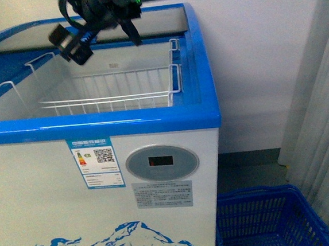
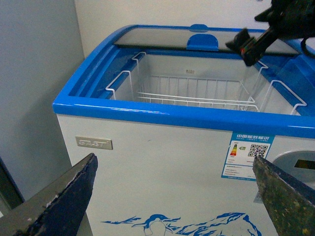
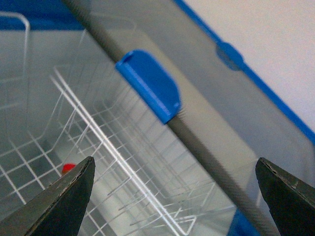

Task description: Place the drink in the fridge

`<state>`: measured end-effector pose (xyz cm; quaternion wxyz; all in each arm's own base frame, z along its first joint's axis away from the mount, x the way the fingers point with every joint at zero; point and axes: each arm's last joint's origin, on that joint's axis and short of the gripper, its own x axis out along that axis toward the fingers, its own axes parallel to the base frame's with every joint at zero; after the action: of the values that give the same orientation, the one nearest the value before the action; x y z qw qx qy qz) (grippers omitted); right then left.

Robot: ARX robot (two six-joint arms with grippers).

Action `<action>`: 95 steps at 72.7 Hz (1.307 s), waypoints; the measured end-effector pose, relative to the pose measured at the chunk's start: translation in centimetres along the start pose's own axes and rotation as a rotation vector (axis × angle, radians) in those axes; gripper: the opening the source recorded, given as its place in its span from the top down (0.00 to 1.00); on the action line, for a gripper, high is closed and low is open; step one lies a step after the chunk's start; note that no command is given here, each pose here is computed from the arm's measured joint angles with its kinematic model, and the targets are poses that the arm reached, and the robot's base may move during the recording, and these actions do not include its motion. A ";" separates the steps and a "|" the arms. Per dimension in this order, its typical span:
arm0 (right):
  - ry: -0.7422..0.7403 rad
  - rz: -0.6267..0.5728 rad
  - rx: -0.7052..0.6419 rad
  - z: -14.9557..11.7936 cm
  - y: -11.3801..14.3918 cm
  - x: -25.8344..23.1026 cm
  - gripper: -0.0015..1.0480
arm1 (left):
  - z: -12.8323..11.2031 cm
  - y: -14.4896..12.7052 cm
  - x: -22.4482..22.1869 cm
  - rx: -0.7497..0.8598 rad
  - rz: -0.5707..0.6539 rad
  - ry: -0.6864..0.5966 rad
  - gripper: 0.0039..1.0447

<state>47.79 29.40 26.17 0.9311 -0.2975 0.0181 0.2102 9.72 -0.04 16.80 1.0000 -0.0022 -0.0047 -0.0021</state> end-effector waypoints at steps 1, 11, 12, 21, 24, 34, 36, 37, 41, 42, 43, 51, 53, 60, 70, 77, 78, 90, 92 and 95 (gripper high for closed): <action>-0.004 -0.008 0.011 0.3 -0.4 -0.3 0.07 | 0.0 0.0 0.0 0.000 0.000 0.000 0.08; -0.017 -0.074 0.093 1.7 -3.6 -2.5 0.07 | 0.0 0.0 0.0 0.000 0.000 0.000 0.08; -0.013 -0.084 0.110 1.7 -4.0 -2.8 0.07 | 0.0 0.0 0.0 0.000 0.000 0.000 0.08; 0.032 -0.157 0.213 1.0 -6.4 -4.9 0.07 | 0.0 0.0 0.0 0.000 0.000 0.000 0.08; 0.045 -0.170 0.241 0.7 -7.0 -5.7 0.07 | 0.0 0.0 0.0 0.000 0.000 0.000 0.08; 0.018 -0.208 0.352 0.4 -8.9 -10.2 0.07 | 0.0 0.0 0.0 0.000 0.000 0.000 0.08; 0.008 -0.215 0.365 0.4 -9.2 -11.2 0.07 | 0.0 0.0 0.0 0.000 0.000 0.000 0.08; 0.001 -0.220 0.380 0.5 -9.4 -12.0 0.07 | 0.0 0.0 0.0 0.000 0.000 0.000 0.08; -0.014 -0.232 0.398 0.4 -9.8 -13.8 0.07 | 0.0 0.0 0.0 0.000 0.000 0.000 0.08; -0.019 -0.237 0.407 0.4 -9.9 -14.3 0.07 | 0.0 0.0 0.0 0.000 0.000 0.000 0.08; -0.021 -0.239 0.411 0.3 -10.0 -14.6 0.07 | 0.0 0.0 0.0 0.000 0.000 0.000 0.08; -0.023 -0.265 0.433 -0.8 -10.5 -17.1 0.07 | 0.0 0.0 0.0 0.000 0.000 0.000 0.08; -0.011 -0.269 0.440 -1.3 -10.6 -17.6 0.07 | 0.0 0.0 0.0 0.000 0.000 0.000 0.08; 0.023 -0.286 0.453 -3.0 -10.7 -19.5 0.07 | 0.0 0.0 0.0 0.000 0.000 0.000 0.08; 0.039 -0.309 0.489 -4.4 -10.9 -21.9 0.07 | 0.0 0.0 0.0 0.000 0.000 0.000 0.08; 0.029 -0.329 0.515 -5.0 -11.0 -24.0 0.07 | 0.0 0.0 0.0 0.000 0.000 0.000 0.08; 0.026 -0.330 0.520 -5.1 -11.0 -24.2 0.07 | 0.0 0.0 0.0 0.000 0.000 0.000 0.08; 0.008 -0.346 0.563 -6.3 -10.2 -27.4 0.07 | 0.0 0.0 0.0 0.000 0.000 0.000 0.08; 0.009 -0.349 0.565 -6.5 -10.0 -27.7 0.07 | 0.0 0.0 0.0 0.000 0.000 0.000 0.08; 0.009 -0.351 0.566 -6.8 -9.6 -28.7 0.07 | 0.0 0.0 0.0 0.000 0.000 0.000 0.08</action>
<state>26.14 7.54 30.36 0.9987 -0.0268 0.0285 0.0318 9.72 -0.04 16.80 1.0000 -0.0020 -0.0047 -0.0021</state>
